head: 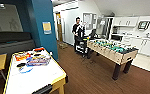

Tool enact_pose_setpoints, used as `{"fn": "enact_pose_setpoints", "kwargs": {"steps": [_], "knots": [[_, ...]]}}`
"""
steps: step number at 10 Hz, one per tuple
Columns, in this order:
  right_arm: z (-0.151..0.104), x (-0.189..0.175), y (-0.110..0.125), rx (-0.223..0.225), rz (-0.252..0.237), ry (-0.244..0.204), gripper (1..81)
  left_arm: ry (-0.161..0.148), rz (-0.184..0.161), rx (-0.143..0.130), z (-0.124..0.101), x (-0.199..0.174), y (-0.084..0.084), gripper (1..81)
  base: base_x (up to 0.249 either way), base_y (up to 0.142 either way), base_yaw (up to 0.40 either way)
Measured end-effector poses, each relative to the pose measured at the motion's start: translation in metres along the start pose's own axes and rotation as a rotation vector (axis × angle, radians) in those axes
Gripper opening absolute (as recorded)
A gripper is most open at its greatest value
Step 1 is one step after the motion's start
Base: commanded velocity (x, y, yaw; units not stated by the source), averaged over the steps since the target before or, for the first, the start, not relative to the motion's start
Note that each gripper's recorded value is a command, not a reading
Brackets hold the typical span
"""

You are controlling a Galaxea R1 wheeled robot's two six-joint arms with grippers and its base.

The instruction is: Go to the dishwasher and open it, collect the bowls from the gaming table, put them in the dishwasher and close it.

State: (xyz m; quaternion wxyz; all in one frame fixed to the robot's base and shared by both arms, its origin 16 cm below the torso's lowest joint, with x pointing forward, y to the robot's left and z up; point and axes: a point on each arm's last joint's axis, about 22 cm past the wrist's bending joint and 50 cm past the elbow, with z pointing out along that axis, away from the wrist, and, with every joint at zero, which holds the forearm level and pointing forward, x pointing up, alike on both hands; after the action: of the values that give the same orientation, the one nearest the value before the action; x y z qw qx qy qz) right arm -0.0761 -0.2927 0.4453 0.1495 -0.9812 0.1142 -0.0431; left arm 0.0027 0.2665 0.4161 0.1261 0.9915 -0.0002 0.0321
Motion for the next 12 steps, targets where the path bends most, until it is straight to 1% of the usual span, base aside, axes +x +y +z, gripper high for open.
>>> {"fn": "enact_pose_setpoints", "kwargs": {"steps": [1,2,3,4,6,11,12], "knots": [[0.001,0.0,-0.001,0.002,0.0,0.0,1.0,0.0,0.005,-0.005,0.001,0.0,0.004,1.0,0.0,0.0,-0.397],[0.001,-0.001,-0.004,0.005,0.001,0.0,1.0,-0.001,0.017,-0.012,0.003,-0.001,0.01,1.0,0.0,0.0,-0.396],[0.002,-0.001,-0.006,0.007,0.002,-0.001,1.0,-0.001,0.02,-0.021,0.005,-0.001,0.018,1.0,0.0,0.0,-0.397],[0.004,-0.001,-0.008,0.009,0.001,0.001,1.0,0.002,0.025,-0.026,0.006,0.0,0.021,1.0,0.0,0.0,-0.397],[0.005,0.003,-0.008,0.007,-0.003,0.011,1.0,0.01,0.028,-0.025,0.005,0.004,0.021,1.0,0.0,0.0,-0.397],[0.011,0.001,-0.003,-0.024,-0.01,0.014,1.0,0.006,0.027,-0.027,0.006,0.001,0.023,1.0,0.0,0.0,-0.397],[0.013,0.001,-0.006,-0.022,-0.01,0.015,1.0,0.006,0.027,-0.026,0.006,0.001,0.022,1.0,0.0,0.0,-0.397]]}}
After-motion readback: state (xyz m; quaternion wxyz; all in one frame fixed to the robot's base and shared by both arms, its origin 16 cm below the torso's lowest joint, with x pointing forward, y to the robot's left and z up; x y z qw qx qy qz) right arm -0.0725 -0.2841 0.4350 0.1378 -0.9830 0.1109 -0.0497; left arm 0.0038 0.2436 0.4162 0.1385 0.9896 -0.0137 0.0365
